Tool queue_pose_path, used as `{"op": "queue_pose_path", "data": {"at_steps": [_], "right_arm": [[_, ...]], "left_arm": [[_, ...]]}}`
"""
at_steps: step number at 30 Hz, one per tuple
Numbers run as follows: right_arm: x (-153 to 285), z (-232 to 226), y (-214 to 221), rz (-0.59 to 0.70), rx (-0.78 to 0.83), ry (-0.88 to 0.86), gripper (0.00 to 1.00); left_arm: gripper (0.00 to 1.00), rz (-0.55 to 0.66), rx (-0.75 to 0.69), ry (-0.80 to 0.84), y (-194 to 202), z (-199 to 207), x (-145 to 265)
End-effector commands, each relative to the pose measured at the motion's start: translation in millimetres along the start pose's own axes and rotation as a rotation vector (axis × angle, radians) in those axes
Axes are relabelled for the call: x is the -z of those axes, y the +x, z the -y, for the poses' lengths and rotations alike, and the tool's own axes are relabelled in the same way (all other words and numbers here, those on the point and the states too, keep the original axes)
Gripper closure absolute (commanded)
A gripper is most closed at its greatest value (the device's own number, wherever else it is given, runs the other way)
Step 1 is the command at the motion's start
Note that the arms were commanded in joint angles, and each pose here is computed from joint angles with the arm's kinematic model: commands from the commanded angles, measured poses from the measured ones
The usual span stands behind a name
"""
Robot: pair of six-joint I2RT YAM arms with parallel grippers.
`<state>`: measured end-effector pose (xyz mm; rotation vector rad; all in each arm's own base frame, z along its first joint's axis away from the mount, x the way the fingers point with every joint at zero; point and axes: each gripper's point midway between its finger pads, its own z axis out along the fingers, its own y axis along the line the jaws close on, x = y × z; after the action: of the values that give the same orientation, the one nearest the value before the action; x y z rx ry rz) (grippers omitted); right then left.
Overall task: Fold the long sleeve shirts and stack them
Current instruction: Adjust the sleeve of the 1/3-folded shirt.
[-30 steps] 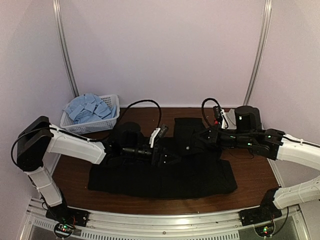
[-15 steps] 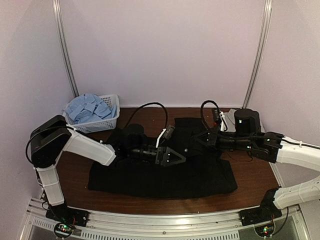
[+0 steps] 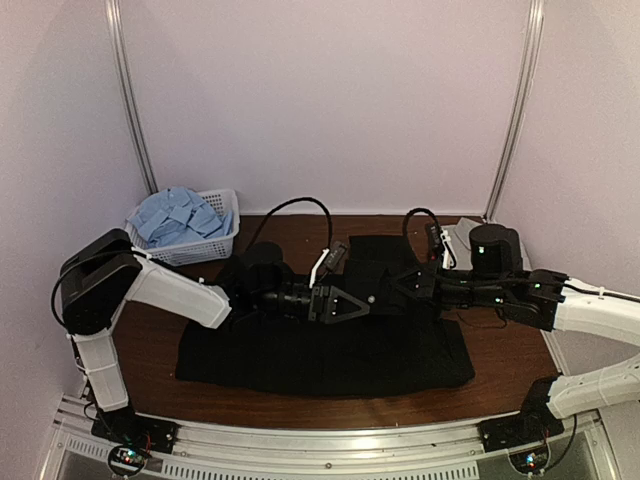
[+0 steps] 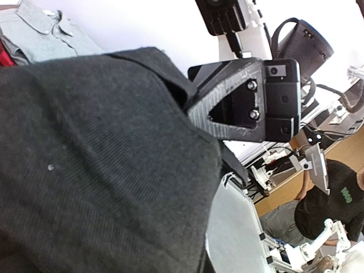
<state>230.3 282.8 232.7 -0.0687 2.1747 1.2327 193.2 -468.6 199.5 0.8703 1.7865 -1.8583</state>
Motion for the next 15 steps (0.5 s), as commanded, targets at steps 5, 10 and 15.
{"op": "queue_pose_path", "data": {"at_steps": [5,10,15], "right_arm": [[6.5,18.9,13.3,-0.043,0.071,0.092,0.63],[20.8,35.1,26.9,-0.107,0.115,0.184,0.31],[32.8,39.5,20.5,-0.088,0.164,0.239,0.24]], "left_arm": [[1.00,-0.159,-0.001,-0.187,12.6,7.3,37.8],[1.00,-0.315,0.139,-0.266,63.3,8.7,68.6],[1.00,-0.389,0.194,-0.280,86.8,20.2,87.4]]}}
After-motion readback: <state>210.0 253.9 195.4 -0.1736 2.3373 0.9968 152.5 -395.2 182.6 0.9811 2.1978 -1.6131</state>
